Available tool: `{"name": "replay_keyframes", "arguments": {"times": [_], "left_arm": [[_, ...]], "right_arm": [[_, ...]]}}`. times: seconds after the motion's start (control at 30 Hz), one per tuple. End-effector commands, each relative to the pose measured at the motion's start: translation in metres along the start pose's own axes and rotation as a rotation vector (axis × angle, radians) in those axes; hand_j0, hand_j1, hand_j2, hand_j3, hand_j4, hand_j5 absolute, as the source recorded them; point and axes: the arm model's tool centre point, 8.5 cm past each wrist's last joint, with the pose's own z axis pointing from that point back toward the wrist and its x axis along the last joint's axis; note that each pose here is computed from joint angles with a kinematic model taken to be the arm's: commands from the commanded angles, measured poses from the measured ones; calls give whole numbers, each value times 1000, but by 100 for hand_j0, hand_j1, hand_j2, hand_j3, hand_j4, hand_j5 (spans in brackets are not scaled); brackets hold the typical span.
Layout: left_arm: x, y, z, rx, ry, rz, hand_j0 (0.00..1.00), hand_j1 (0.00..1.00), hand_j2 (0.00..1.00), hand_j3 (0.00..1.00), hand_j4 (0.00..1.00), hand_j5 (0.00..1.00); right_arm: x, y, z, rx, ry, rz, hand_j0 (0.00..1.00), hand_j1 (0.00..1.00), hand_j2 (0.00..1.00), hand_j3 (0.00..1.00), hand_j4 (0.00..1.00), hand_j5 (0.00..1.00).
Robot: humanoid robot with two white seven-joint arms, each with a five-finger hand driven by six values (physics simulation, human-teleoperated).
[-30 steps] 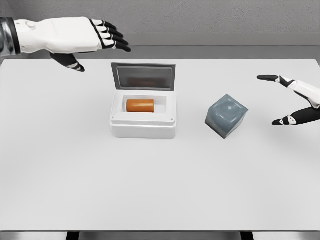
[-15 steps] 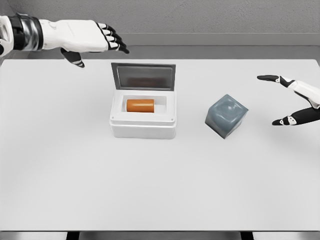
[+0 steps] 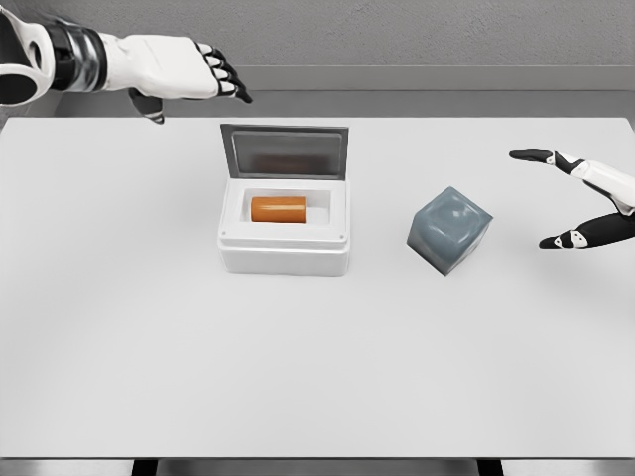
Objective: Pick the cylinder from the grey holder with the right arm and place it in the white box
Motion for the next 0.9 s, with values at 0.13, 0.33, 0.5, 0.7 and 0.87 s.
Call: {"name": "replay_keyframes", "arguments": {"times": [0.13,0.33,0.5,0.7,0.87], "left_arm": [[5,-4,-12,-44,0,-37,100,100,100,100,100,100],[17,-6,-27,-77,-25,-75,100,100,100,100,100,100],[17,-6,-27,-97,-11,-110,100,100,100,100,100,100],[13,-10,-24,-127,16,-143,100,100,100,100,100,100],[26,5,-9,-90,-2,-220,100,100,100,100,100,100]], "right_arm": [[0,-1,0,-6,-3,-7,100,100,100,100,100,100],[0,0,0,-7,-4,-8,100,100,100,100,100,100],[0,0,0,-7,-3,-9,100,100,100,100,100,100],[0,0,0,-7,-4,-8,100,100,100,100,100,100],[0,0,0,-7,-3,-9,100,100,100,100,100,100]]}}
